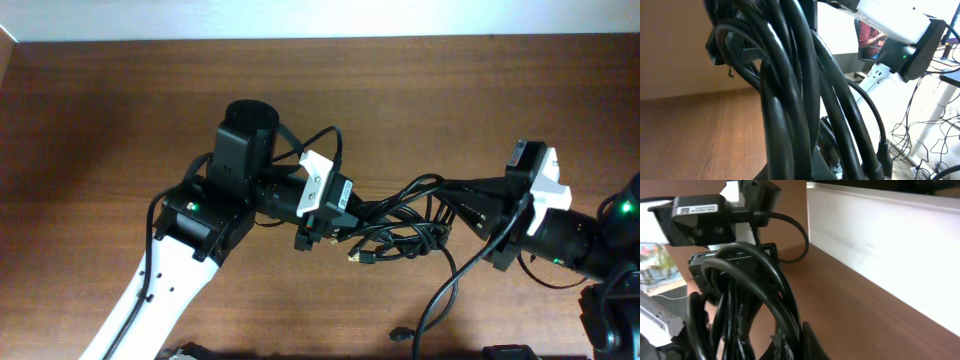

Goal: Untangle cables

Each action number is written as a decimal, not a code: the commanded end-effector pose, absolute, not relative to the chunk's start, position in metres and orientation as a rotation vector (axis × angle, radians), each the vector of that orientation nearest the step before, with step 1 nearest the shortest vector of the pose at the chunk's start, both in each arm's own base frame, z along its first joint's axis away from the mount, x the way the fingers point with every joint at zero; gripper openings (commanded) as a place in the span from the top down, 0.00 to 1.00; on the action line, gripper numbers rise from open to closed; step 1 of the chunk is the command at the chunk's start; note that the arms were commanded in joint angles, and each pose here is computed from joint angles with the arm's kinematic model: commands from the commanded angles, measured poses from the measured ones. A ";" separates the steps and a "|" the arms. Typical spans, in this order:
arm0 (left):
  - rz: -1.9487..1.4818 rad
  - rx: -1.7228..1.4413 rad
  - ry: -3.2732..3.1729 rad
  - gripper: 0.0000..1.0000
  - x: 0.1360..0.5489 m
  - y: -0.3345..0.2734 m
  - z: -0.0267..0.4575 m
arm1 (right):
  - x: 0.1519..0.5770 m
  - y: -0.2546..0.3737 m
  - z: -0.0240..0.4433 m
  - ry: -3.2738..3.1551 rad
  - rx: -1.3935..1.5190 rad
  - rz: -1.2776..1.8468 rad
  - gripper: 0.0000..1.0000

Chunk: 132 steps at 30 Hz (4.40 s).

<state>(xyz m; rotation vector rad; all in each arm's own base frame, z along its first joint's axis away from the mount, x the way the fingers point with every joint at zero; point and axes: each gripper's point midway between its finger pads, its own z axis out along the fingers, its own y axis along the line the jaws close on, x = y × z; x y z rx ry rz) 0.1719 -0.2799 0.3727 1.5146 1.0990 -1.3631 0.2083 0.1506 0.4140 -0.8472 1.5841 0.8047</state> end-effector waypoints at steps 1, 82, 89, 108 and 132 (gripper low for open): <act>-1.479 1.548 0.983 1.00 0.150 -0.273 0.385 | 0.239 0.129 0.421 1.596 -0.749 0.580 0.96; -1.282 1.530 1.065 1.00 0.173 -0.252 0.354 | 0.211 0.140 0.369 1.942 -0.572 0.940 0.61; -1.203 1.537 1.130 1.00 0.184 -0.252 0.344 | 0.209 0.141 0.368 1.944 -0.575 0.955 0.53; -1.137 1.511 1.197 1.00 0.199 -0.246 0.339 | 0.200 0.141 0.356 2.016 -0.549 0.998 0.53; -1.180 1.586 1.047 1.00 0.176 -0.270 0.350 | 0.197 0.147 0.366 1.963 -0.591 1.042 0.91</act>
